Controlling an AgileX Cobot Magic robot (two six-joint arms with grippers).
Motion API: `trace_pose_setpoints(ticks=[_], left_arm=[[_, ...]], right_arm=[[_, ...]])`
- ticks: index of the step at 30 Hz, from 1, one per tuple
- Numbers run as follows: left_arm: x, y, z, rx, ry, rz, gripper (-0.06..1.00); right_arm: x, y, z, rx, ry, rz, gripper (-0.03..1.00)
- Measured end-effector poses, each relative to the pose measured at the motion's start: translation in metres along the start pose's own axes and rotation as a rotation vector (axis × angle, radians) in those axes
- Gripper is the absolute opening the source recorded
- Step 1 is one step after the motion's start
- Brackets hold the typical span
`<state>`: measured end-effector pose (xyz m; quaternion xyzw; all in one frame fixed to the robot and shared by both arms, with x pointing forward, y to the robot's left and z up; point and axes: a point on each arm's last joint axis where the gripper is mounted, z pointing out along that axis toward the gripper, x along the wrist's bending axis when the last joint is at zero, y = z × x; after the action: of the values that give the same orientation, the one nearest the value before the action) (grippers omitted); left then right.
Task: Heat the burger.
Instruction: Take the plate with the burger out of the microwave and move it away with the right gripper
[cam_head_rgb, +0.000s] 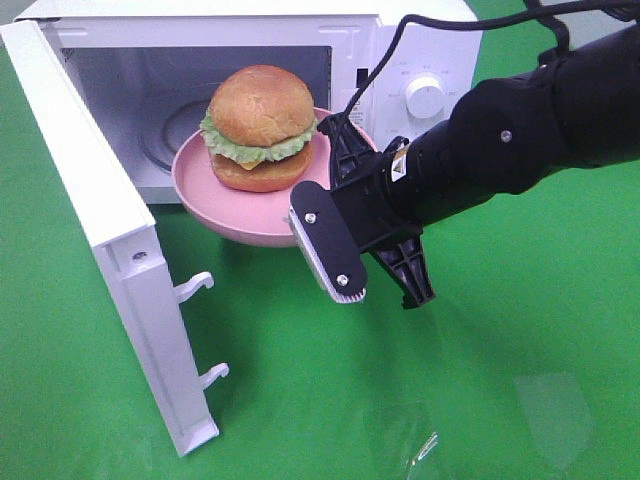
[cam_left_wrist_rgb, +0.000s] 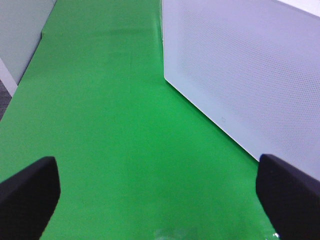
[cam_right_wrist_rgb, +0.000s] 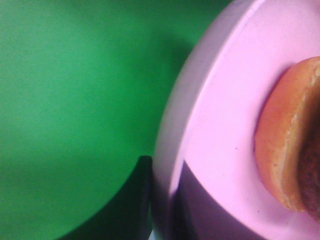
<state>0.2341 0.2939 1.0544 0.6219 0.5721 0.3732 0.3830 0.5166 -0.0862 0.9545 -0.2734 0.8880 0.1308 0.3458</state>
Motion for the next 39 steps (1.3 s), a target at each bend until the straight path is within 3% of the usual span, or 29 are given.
trace_pose_setpoints(ticks=[26,39], left_arm=[[0.000,0.000,0.000,0.000,0.000,0.000,0.99],[0.000,0.000,0.000,0.000,0.000,0.000,0.99]], right_arm=[[0.042,0.001,-0.077,-0.015,-0.068,0.185,0.09],[0.059,-0.003,-0.113,0.020,-0.044,0.214,0.09]])
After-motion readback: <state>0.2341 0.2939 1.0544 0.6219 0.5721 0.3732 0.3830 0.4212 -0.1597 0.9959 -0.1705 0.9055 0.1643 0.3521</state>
